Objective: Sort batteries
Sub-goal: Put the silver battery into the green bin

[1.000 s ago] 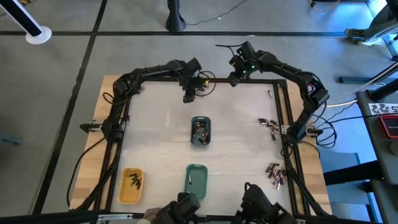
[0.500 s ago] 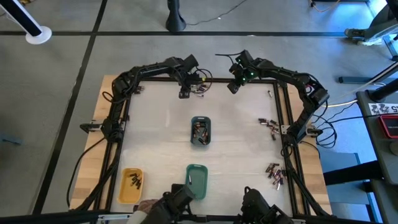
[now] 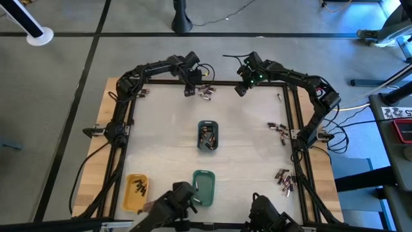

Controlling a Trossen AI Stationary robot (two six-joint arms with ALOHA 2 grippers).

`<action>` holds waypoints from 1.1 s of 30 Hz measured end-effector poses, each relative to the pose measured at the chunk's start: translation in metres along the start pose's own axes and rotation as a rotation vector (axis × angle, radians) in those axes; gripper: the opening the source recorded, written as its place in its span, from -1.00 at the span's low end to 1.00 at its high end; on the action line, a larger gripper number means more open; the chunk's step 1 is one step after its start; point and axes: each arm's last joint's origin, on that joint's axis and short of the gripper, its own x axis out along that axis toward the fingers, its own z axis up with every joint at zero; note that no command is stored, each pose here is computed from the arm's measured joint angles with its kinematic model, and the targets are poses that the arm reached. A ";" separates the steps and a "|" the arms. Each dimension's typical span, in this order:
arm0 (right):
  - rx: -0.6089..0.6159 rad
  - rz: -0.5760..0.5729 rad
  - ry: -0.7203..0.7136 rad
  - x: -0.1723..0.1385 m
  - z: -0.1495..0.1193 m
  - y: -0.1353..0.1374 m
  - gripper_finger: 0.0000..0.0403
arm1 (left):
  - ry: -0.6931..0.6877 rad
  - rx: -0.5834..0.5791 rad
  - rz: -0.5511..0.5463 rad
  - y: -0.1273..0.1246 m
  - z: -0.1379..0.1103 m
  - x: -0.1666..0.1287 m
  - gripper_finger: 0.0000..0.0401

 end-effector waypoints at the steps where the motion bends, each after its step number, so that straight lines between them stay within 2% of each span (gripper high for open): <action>1: 0.001 0.000 0.000 0.000 0.000 0.000 -0.33 | -0.002 -0.005 -0.001 -0.001 0.001 0.001 -0.21; 8: 0.001 0.000 0.000 0.000 0.000 0.000 -0.33 | -0.006 0.036 -0.023 -0.008 0.005 0.005 -0.21; 18: 0.001 0.000 0.001 0.000 0.000 0.000 -0.33 | -0.057 0.146 -0.032 -0.033 0.026 0.008 -0.21; 29: 0.010 0.021 0.026 0.000 -0.003 0.001 -0.33 | -0.002 0.111 -0.058 -0.036 0.022 0.028 -0.21; 33: 0.011 0.024 0.028 0.000 -0.003 0.001 -0.33 | 0.012 0.127 -0.023 -0.039 0.025 0.027 -0.21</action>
